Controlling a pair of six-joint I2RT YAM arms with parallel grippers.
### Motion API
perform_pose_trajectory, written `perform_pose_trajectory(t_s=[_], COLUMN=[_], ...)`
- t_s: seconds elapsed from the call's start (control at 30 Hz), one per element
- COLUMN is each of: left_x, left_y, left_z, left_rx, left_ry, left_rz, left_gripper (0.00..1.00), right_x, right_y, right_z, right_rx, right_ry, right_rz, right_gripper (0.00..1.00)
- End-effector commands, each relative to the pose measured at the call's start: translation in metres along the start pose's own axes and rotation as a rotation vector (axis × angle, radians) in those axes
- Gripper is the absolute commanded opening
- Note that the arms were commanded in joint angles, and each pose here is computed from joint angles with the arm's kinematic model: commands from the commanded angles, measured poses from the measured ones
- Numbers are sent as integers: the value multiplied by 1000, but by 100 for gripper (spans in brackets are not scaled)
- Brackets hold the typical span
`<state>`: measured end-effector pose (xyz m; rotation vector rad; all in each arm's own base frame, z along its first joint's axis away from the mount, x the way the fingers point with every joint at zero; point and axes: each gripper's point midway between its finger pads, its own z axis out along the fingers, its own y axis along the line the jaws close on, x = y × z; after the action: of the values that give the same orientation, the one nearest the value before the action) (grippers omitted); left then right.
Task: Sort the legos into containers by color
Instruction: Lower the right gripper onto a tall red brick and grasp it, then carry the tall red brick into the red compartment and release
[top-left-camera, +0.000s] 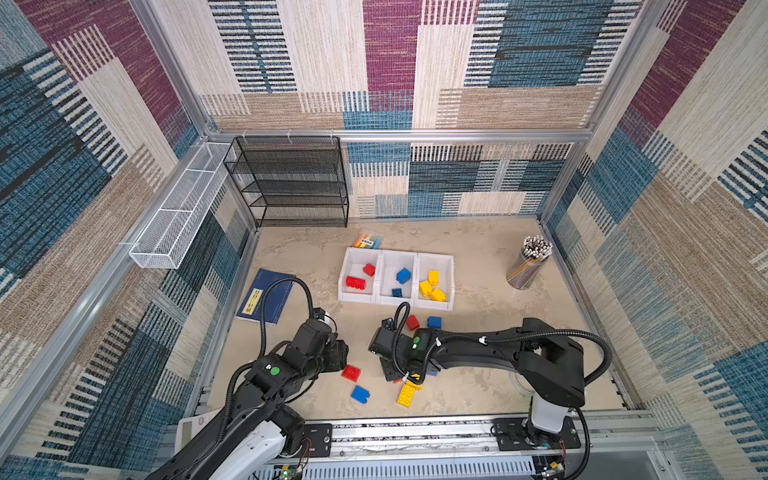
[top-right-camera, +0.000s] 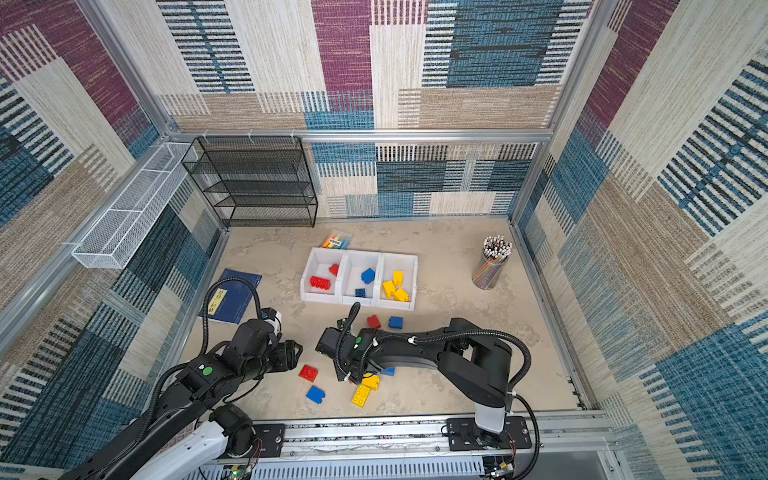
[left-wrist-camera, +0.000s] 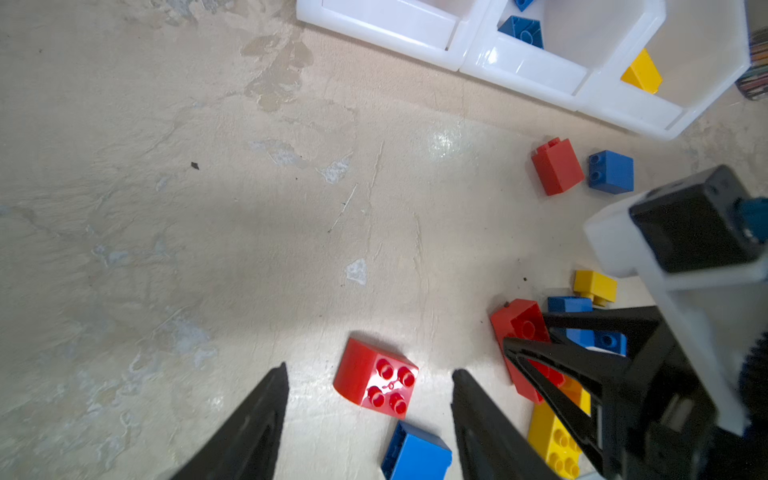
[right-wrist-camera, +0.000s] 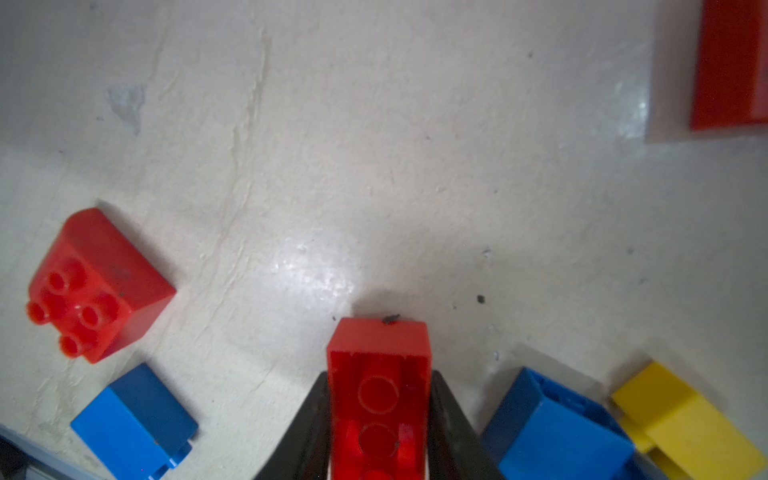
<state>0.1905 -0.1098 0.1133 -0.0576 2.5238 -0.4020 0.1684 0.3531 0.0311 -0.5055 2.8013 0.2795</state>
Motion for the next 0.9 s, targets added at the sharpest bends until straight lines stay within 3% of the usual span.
perform_pose_trajectory(t_s=[0.0, 0.2, 0.5, 0.87], left_x=[-2, -1, 1, 4], left_y=[-1, -2, -3, -4], left_z=[0, -3, -5, -6], left_rx=[6, 18, 35, 42], left_ry=[-6, -10, -7, 1], left_rz=[-13, -19, -34, -46], left_gripper=[66, 66, 66, 66], right_x=[-2, -35, -169, -282], right_y=[1, 5, -31, -22], right_z=[2, -17, -67, -56], right_rx=[9, 25, 33, -14], right_ry=[-7, -106, -349, -457], right_rz=[-6, -58, -58, -96], right_gripper=[31, 31, 31, 31])
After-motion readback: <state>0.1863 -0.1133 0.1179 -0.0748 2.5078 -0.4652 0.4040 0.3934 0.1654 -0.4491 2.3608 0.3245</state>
